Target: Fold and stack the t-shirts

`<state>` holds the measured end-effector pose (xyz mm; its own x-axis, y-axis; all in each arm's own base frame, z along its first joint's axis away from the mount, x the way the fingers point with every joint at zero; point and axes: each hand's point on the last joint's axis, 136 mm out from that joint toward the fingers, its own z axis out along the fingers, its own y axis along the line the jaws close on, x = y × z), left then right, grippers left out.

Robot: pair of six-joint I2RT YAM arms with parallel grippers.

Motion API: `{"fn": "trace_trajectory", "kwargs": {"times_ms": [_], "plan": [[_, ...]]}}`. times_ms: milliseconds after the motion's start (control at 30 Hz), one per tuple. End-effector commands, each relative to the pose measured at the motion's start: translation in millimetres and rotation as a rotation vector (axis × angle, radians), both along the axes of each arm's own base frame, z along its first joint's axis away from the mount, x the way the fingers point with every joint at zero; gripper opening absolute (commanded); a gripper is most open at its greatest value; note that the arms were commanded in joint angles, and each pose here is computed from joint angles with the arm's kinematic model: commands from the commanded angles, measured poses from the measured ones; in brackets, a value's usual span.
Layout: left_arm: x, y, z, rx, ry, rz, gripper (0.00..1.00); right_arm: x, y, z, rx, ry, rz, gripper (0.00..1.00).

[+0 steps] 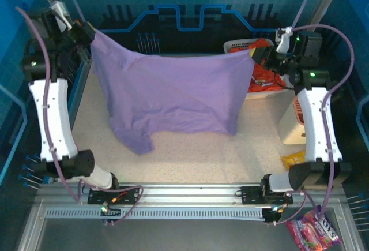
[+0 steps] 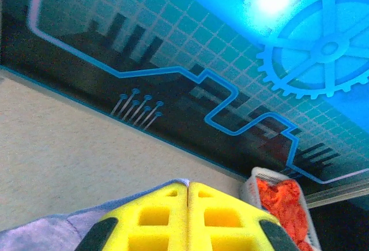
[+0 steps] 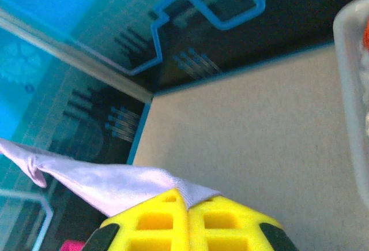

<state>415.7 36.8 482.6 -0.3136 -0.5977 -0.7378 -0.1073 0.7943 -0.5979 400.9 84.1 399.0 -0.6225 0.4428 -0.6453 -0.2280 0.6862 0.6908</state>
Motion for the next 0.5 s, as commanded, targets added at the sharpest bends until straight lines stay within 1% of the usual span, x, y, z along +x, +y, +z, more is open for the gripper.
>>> {"fn": "trace_trajectory", "kwargs": {"times_ms": [0, 67, 133, 267, 333, 400, 467], "plan": [[32.4, -6.5, 38.3, -0.066, -0.179, -0.084, 0.00, 45.8, 8.0, 49.7, -0.013, -0.243, -0.050, 0.00], [47.1, -6.3, 49.9, -0.083, -0.242, -0.104, 0.00, 63.6, 11.5, 65.5, -0.044, -0.335, -0.075, 0.00], [57.0, -4.4, 65.0, -0.092, -0.310, -0.122, 0.00, 74.5, 16.6, 85.1, -0.038, -0.423, -0.081, 0.00], [60.4, 1.8, 119.0, -0.085, -0.496, -0.152, 0.00, 83.4, 23.0, 128.4, -0.042, -0.578, -0.086, 0.00], [58.6, 4.9, 141.9, -0.092, -0.567, -0.171, 0.00, 84.6, 23.2, 144.3, -0.049, -0.629, -0.089, 0.00], [57.4, 11.3, 154.8, -0.098, -0.595, -0.161, 0.00, 85.1, 22.8, 155.0, -0.058, -0.661, -0.092, 0.00], [56.2, 16.4, 159.2, -0.127, -0.603, -0.172, 0.00, 83.9, 21.8, 159.3, -0.059, -0.673, -0.094, 0.00]]}}
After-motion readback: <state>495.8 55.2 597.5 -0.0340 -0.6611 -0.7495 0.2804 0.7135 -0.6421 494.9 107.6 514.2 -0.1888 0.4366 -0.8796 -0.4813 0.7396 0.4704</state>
